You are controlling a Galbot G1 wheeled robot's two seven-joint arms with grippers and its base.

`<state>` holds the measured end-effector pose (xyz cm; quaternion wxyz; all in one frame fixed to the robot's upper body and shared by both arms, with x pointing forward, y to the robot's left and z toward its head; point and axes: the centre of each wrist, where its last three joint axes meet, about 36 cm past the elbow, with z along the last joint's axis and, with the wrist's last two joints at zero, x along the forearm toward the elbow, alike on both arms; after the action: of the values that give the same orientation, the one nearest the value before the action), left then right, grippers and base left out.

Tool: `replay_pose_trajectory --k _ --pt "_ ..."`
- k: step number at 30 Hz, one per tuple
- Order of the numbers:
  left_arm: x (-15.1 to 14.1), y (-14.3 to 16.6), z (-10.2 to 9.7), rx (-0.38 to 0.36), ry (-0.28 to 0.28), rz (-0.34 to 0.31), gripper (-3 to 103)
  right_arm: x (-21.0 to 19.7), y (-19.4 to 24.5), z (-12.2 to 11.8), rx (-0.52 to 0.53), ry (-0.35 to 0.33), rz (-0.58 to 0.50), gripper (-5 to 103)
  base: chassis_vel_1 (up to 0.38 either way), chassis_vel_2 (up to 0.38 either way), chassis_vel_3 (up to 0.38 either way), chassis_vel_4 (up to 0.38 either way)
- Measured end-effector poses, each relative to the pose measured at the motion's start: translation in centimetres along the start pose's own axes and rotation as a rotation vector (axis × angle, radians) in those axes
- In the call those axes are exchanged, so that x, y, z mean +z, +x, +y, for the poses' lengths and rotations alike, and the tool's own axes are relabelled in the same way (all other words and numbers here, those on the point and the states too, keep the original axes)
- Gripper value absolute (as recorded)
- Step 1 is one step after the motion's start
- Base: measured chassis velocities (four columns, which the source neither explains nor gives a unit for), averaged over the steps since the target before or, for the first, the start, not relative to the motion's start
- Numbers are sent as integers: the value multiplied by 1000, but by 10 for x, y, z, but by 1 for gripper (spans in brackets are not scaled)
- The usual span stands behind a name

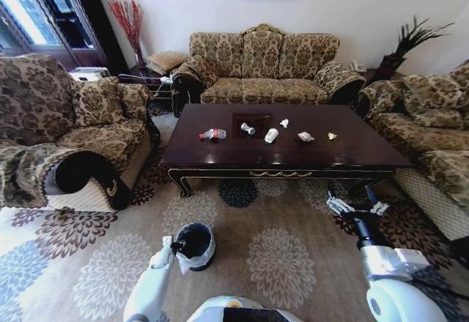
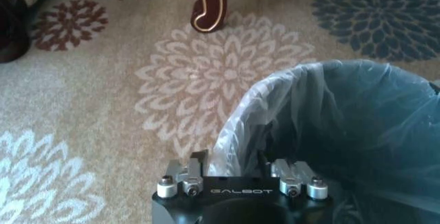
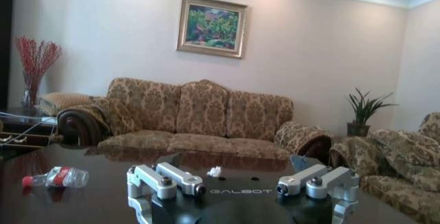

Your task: Move to the front of the table and place the trash on the table into the trash bin.

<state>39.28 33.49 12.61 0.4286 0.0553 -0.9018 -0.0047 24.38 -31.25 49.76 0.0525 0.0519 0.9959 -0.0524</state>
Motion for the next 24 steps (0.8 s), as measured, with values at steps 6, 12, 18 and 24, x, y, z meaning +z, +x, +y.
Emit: replay_pose_trajectory --k 6,12,18,24 --pt "-2 0 -1 6 -9 30 36 -2 -2 -3 1 -3 -12 100 0 0 0 0" --pt "-2 1 -1 11 -8 35 14 -1 -4 -2 1 -6 -17 100 0 0 0 0" --pt "1 4 1 11 -7 30 3 -1 -6 -2 2 -9 -22 100 0 0 0 0" --pt "2 16 5 11 5 0 3 -2 -6 -1 4 -12 -24 100 0 0 0 0"
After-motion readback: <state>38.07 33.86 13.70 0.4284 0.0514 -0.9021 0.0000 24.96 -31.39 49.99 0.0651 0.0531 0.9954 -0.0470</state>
